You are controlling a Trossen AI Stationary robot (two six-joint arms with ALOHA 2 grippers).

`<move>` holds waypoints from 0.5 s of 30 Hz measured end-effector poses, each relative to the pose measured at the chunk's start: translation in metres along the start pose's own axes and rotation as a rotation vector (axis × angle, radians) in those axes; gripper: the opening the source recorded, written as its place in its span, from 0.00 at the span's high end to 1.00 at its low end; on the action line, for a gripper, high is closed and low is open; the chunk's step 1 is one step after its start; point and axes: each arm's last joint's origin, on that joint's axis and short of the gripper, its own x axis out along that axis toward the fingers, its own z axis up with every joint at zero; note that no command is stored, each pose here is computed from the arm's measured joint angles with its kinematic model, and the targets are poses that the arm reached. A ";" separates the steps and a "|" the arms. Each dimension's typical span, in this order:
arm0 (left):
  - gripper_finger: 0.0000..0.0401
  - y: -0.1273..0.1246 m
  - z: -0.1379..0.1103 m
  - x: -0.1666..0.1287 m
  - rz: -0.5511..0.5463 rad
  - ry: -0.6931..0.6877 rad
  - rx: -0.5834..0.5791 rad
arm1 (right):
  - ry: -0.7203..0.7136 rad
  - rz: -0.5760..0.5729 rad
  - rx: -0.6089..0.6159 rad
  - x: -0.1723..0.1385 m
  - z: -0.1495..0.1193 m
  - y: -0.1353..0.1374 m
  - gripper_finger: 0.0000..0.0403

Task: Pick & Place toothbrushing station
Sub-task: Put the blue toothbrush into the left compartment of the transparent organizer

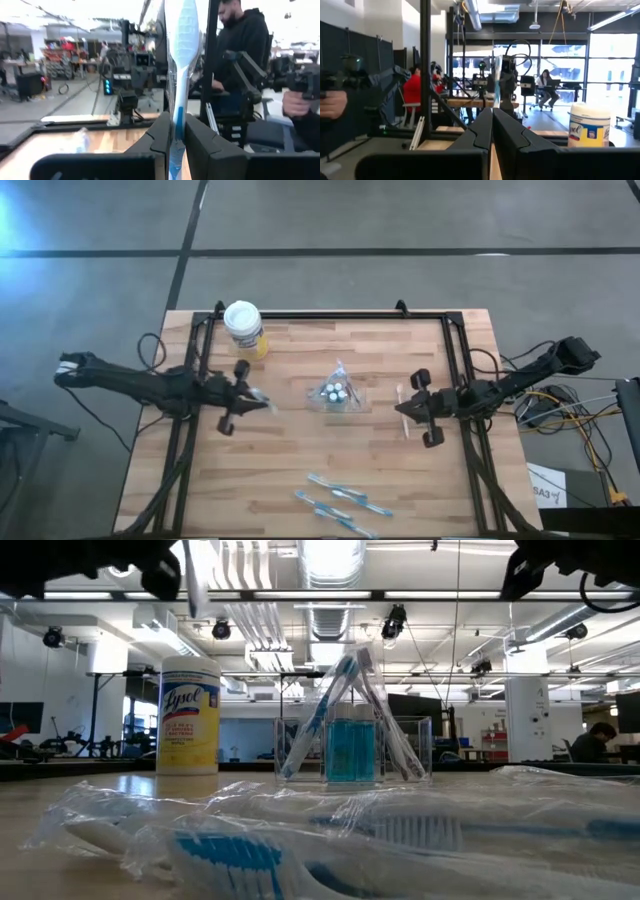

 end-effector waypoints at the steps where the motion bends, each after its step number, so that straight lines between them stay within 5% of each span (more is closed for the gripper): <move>1: 0.91 0.000 -0.001 -0.006 0.006 -0.018 0.003 | 0.003 -0.001 -0.001 0.000 -0.001 0.000 0.98; 15: 0.91 0.002 -0.031 -0.053 0.075 -0.143 -0.009 | 0.014 -0.003 -0.027 0.000 -0.002 0.000 0.98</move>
